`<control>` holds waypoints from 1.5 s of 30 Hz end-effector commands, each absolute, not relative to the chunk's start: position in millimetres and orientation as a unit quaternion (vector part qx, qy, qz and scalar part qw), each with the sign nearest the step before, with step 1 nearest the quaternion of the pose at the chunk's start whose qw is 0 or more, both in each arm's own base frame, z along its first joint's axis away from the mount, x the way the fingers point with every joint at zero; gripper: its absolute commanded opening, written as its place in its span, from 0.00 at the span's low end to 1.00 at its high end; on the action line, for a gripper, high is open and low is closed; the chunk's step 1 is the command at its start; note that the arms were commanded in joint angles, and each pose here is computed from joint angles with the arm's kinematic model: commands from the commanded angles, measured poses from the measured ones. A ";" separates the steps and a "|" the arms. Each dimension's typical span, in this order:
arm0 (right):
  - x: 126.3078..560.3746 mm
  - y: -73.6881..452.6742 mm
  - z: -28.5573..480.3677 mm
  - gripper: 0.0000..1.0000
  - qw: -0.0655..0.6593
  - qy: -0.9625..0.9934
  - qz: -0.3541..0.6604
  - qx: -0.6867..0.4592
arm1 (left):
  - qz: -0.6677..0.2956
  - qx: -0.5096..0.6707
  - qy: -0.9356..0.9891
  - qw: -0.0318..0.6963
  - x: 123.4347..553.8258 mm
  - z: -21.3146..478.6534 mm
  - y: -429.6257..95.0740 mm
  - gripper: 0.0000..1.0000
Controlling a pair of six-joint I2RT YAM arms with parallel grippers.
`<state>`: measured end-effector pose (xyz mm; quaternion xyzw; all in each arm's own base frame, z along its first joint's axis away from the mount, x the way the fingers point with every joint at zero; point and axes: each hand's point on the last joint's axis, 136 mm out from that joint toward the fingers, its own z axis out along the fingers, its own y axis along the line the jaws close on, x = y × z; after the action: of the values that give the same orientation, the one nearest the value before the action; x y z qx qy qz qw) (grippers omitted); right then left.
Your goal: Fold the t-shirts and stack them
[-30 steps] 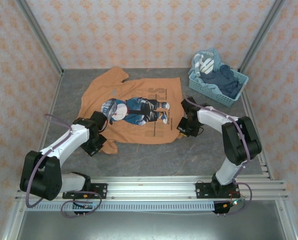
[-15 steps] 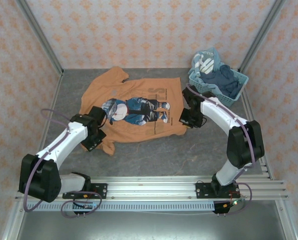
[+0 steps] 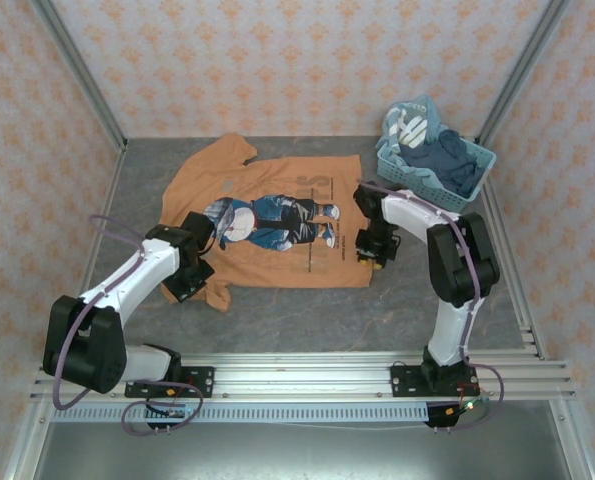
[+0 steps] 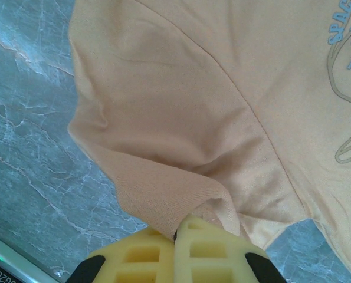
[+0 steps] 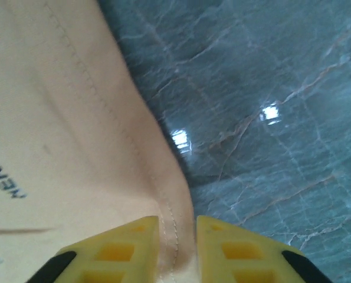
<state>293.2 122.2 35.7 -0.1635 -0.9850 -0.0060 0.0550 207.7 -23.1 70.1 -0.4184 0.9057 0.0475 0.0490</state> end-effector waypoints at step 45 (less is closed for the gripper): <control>230.3 72.2 37.8 0.00 0.006 -0.962 0.059 -0.265 | 0.058 -0.346 0.935 -0.041 140.1 63.1 -47.3 0.00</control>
<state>250.9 104.8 30.8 -0.2911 -0.9565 -0.0169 0.0041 173.5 -43.8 65.4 -0.3646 0.9305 0.0346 0.0102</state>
